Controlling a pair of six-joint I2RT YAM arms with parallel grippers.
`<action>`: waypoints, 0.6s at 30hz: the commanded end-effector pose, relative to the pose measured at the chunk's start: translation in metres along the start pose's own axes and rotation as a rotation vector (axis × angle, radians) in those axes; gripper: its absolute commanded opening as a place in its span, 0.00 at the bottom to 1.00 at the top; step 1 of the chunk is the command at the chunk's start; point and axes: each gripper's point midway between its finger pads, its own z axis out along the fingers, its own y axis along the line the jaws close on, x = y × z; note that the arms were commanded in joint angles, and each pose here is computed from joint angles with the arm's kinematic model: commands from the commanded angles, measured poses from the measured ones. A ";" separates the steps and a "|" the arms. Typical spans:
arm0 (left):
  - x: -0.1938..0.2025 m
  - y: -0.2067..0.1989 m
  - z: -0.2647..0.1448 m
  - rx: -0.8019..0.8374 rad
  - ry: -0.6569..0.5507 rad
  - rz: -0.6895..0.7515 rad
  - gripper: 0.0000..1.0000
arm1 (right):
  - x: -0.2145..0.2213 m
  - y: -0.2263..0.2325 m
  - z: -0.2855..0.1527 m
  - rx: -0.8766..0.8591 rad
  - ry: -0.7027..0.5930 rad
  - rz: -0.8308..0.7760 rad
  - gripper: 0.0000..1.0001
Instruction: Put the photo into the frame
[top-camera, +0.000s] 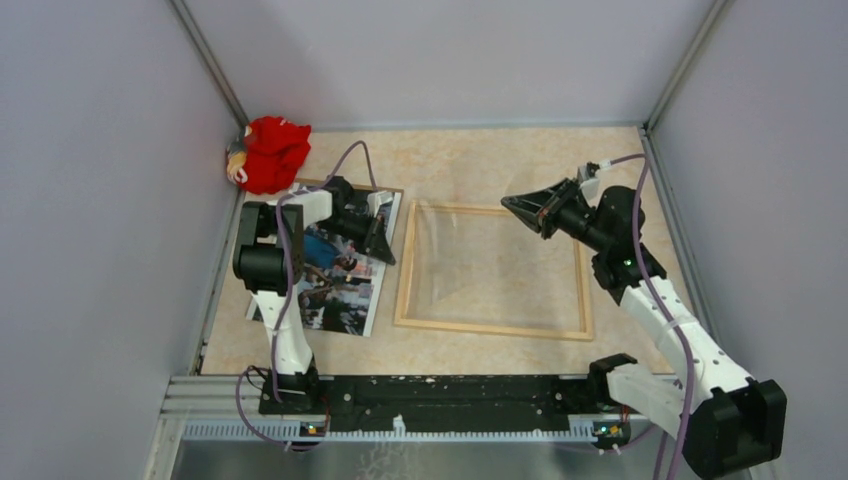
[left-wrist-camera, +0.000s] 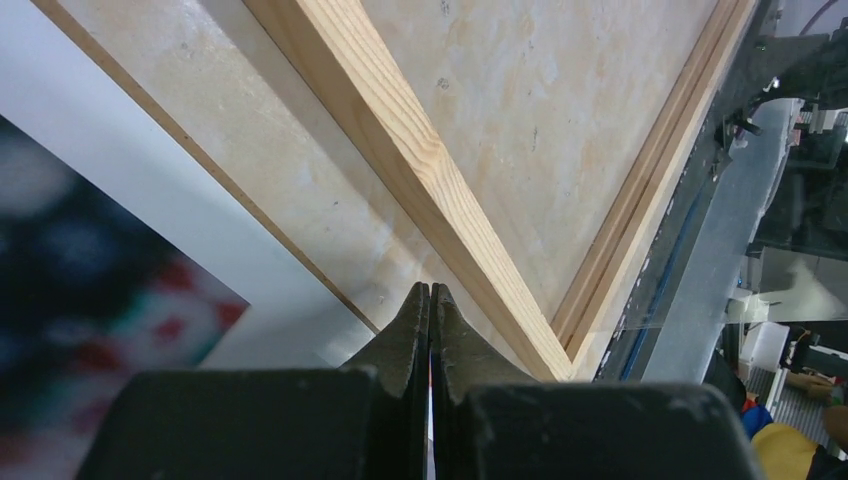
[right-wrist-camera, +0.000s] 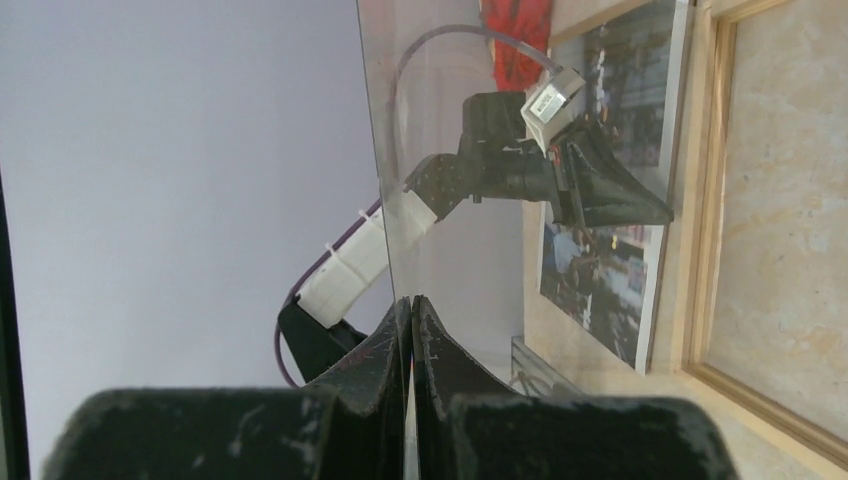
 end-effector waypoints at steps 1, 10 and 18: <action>-0.018 -0.016 -0.009 0.020 -0.056 0.083 0.01 | 0.002 0.022 0.006 -0.049 -0.012 0.003 0.00; -0.018 -0.017 -0.006 0.043 -0.062 0.075 0.01 | -0.005 0.008 0.001 0.017 -0.085 0.033 0.00; -0.014 -0.018 -0.004 0.047 -0.055 0.076 0.01 | -0.010 -0.007 -0.002 0.065 -0.133 0.036 0.00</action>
